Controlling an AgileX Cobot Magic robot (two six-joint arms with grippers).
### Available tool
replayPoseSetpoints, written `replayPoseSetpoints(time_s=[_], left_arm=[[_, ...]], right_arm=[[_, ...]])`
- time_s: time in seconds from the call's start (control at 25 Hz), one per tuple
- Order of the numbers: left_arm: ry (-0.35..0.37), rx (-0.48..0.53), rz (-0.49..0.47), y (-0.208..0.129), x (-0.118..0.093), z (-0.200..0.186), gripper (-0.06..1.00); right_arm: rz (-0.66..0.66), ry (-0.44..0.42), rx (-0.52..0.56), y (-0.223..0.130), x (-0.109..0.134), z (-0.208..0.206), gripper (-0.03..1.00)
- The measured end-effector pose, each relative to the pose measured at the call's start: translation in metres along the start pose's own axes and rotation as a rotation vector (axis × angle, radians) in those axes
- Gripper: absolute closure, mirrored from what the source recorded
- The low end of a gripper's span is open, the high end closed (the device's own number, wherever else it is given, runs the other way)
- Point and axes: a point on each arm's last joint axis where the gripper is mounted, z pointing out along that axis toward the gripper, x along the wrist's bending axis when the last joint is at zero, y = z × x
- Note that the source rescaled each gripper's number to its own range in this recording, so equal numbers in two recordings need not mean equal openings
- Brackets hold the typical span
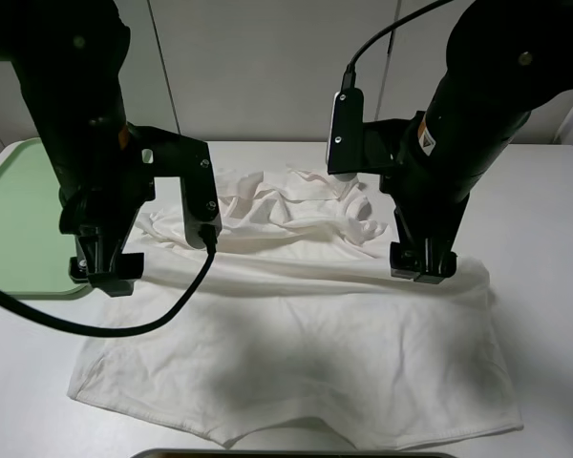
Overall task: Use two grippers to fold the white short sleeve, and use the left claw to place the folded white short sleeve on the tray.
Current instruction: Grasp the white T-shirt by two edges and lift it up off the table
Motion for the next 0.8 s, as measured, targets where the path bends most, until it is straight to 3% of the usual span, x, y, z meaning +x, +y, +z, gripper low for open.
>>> replayPoseSetpoints(time_s=[0.28, 0.4, 0.8], left_arm=[[0.038, -0.011, 0.017, 0.005, 0.021, 0.021, 0.00], [0.068, -0.054, 0.043, 0.007, 0.026, 0.022, 0.00], [0.073, -0.066, 0.028, 0.007, 0.035, 0.030, 0.00]], right_arm=[[-0.021, 0.018, 0.036, -0.011, -0.010, 0.027, -0.03], [-0.069, 0.030, 0.056, -0.033, -0.015, 0.053, -0.03], [-0.137, 0.057, 0.071, -0.065, -0.025, 0.095, -0.03]])
